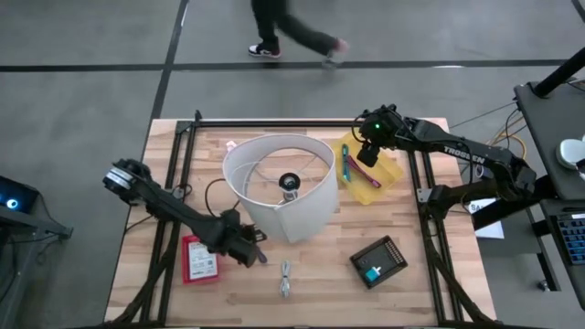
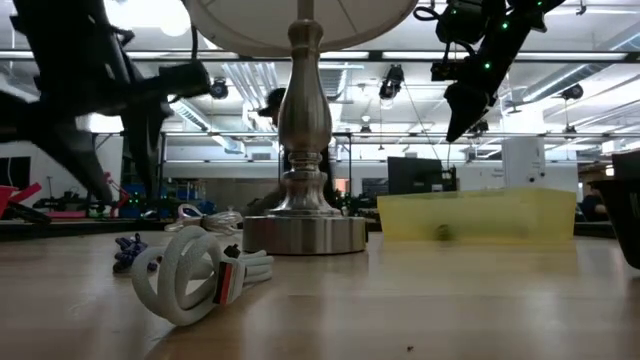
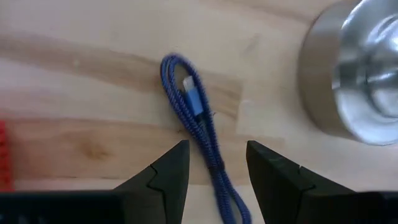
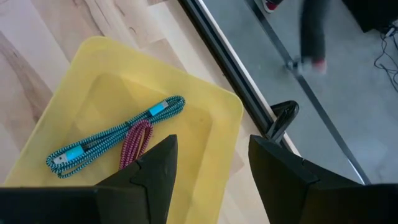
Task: Pick and place items into bin
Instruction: Put the dark blue USB cable into the yellow bin
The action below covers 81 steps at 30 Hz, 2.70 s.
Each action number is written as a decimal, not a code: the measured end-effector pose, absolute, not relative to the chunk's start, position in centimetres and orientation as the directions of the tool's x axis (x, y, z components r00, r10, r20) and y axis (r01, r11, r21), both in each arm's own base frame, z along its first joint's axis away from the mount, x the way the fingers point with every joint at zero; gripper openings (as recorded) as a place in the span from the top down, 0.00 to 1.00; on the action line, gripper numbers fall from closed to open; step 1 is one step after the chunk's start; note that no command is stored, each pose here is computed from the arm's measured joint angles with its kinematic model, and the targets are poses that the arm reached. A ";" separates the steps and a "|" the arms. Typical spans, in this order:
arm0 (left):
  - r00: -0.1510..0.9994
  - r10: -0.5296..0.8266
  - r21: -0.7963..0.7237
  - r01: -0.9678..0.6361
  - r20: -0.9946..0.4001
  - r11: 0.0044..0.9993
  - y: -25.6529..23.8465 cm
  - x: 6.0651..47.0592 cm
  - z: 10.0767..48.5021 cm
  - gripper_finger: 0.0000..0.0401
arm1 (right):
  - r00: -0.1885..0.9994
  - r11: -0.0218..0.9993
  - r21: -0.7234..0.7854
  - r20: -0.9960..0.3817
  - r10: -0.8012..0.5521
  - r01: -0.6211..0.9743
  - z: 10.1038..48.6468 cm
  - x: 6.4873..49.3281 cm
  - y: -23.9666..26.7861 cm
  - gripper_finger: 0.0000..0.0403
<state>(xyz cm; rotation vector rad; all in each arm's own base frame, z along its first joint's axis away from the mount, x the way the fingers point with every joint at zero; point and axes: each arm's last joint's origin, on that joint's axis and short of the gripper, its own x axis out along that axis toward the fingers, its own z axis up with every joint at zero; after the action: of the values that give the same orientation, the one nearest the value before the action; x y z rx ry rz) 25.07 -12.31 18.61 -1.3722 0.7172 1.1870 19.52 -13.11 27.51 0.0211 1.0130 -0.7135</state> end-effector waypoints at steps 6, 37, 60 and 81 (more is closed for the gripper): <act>0.275 0.204 -0.315 -0.927 -0.940 -0.202 -12.9 26.2 16.3 0.64 | 0.326 0.776 -0.301 -0.780 -0.535 0.554 27.5 19.5 -13.1 0.54; 0.238 0.165 -0.254 -0.963 -0.957 -0.086 -12.5 26.0 14.7 0.99 | 0.319 0.786 -0.311 -0.787 -0.529 0.535 27.4 19.4 -13.1 0.54; 0.504 -0.295 -0.580 -0.637 -0.812 0.507 -11.7 21.5 26.3 0.99 | 0.352 0.836 -0.314 -0.798 -0.490 0.450 27.5 19.3 -12.9 0.54; 0.760 -0.531 -0.768 0.066 -0.375 0.637 -19.4 28.9 27.0 0.99 | 0.596 0.889 0.436 -0.680 0.426 -0.138 28.9 16.1 -7.1 0.54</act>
<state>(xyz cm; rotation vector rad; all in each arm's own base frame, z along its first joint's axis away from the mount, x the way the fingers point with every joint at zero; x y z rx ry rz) 28.85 -19.42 27.03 -0.8168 0.6291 -0.3674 16.10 -7.12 28.91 0.3582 0.8753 0.3359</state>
